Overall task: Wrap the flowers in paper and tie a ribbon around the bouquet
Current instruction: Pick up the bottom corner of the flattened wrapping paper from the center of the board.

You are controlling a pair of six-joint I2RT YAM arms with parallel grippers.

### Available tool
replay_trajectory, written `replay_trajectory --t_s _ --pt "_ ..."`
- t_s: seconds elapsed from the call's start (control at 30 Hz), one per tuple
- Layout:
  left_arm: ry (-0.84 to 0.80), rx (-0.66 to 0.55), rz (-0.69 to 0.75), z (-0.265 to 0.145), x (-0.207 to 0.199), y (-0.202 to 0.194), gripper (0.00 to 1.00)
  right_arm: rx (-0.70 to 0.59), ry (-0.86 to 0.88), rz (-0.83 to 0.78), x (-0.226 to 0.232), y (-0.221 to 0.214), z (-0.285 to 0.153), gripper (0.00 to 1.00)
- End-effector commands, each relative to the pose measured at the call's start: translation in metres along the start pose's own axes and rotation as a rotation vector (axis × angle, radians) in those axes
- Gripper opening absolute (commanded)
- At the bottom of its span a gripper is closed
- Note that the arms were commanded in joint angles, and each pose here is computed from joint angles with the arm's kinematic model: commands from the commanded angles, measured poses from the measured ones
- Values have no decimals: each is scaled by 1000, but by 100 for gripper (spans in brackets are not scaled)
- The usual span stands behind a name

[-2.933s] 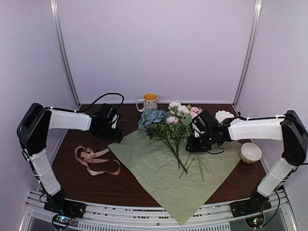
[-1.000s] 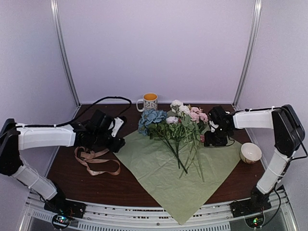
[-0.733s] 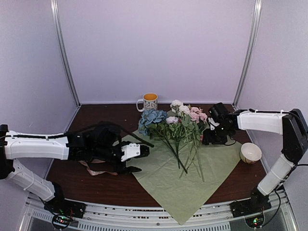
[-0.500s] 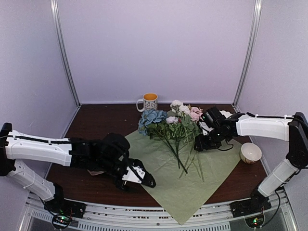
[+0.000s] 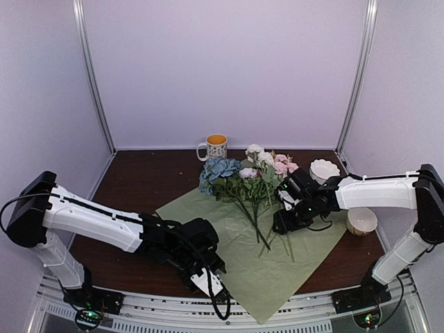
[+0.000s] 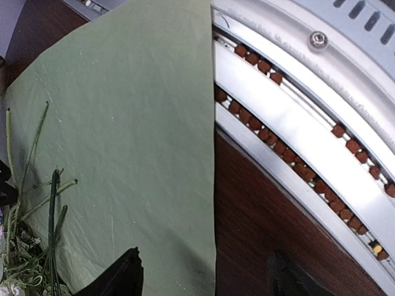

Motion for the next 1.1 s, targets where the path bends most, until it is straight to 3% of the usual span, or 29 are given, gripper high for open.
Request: replay_trajectory --t_s 0.0,0.27,0.6,0.77,0.97,1.07 --pt "33 100 102 20 11 0 72 -44 60 14 14 -3 0 57" --pt "103 150 74 30 20 1 68 -46 77 -8 31 -16 4 56" --pt "174 96 31 35 34 11 60 -62 66 -3 30 -21 -1 56" --pt "214 96 -7 34 39 11 39 -47 76 -3 31 -24 4 56" --pt "239 103 -50 31 47 11 0 -35 90 -5 32 -26 5 55" --pt "265 92 -104 27 56 8 0 -34 117 -18 35 -26 -1 56"
Point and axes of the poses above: each gripper's point midway between its finger pads, its own z axis out along the fingers, its own x axis along the line the jaws close on, y = z × x, the point moved 5 cm from there along -z, back along the fingers
